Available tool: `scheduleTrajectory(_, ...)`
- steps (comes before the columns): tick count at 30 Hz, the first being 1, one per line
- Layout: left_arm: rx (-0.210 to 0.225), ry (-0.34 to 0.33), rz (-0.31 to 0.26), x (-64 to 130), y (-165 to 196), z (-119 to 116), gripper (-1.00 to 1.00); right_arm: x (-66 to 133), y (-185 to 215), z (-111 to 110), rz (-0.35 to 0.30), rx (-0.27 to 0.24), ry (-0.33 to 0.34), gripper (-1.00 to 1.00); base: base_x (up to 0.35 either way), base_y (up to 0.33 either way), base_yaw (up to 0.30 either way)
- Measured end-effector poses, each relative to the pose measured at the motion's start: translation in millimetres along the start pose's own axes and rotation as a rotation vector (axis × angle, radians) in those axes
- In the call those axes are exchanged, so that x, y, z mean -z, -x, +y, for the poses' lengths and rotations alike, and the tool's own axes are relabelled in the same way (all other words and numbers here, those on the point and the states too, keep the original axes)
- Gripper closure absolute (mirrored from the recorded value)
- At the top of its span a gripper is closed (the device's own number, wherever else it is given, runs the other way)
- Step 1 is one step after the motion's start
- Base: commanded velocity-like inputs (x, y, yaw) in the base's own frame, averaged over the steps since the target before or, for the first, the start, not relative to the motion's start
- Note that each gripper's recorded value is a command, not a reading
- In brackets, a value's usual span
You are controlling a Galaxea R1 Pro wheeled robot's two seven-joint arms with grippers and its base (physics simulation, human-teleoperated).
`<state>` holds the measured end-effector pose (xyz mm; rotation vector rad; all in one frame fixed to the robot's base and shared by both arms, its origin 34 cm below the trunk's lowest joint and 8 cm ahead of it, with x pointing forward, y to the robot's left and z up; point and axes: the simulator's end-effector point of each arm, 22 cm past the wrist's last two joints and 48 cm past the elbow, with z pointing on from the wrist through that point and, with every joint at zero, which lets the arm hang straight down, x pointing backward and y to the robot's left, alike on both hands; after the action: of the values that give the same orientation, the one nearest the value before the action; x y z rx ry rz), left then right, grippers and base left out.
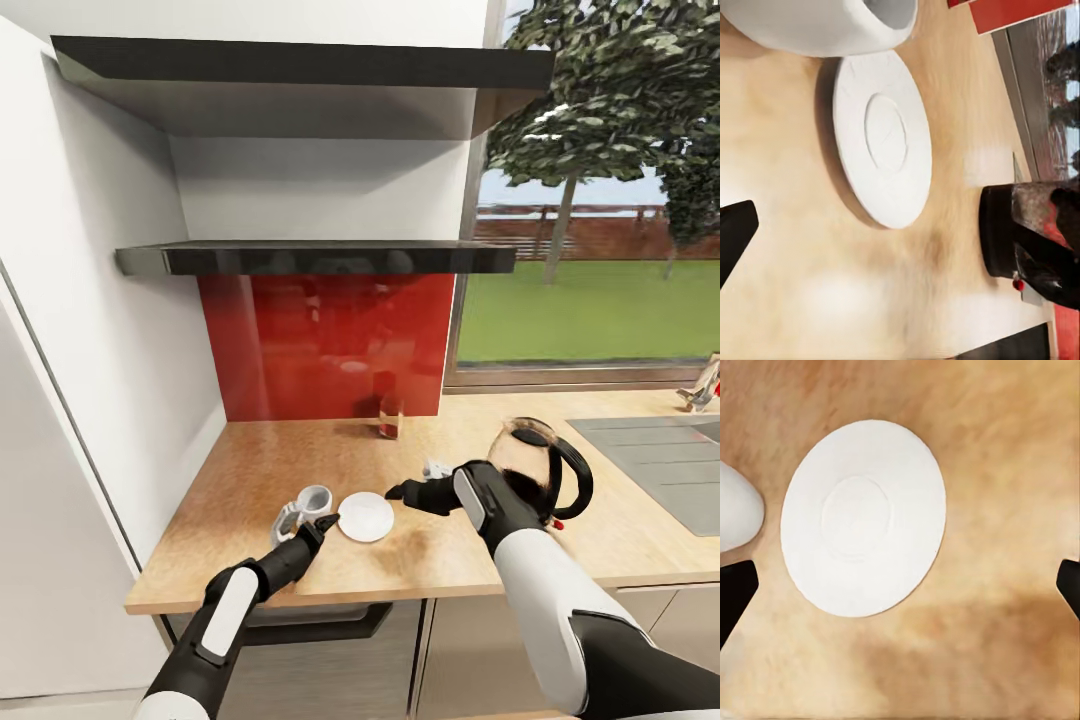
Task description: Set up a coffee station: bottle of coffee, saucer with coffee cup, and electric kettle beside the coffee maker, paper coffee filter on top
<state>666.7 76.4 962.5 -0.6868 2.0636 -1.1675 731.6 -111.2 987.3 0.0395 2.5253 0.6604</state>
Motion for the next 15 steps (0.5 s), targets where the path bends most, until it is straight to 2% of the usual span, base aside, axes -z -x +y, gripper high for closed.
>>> scheduleTrajectory(5,-0.014,-0.036,0.018,-0.3,3,-19,-1.0,-3.6,-9,-6,0.024,-0.012,-0.005,-1.0,0.0,0.0,0.0)
scheduleTrajectory(6,-0.075,-0.169,0.198,10.6,-26,-84,-1.0,-4.5,-12,-10,0.03,-0.016,-0.008,-1.0,0.0,0.0,0.0)
scheduleTrajectory(7,-0.098,-0.216,0.191,18.3,-16,-107,-1.0,-2.6,-11,-11,0.027,-0.016,-0.01,-1.0,0.0,0.0,0.0)
scheduleTrajectory(12,-0.086,-0.321,0.277,28.5,7,-158,-1.0,-0.4,-8,-19,0.022,-0.022,-0.014,-1.0,0.0,0.0,0.0)
scheduleTrajectory(13,-0.085,-0.332,0.288,27.6,10,-166,-1.0,-0.1,-8,-16,0.021,-0.022,-0.001,-1.0,0.0,0.0,0.0)
scheduleTrajectory(15,-0.084,-0.345,0.312,22.9,20,-182,-1.0,1.8,-6,-5,0.018,-0.023,0.065,-1.0,0.0,0.0,0.0)
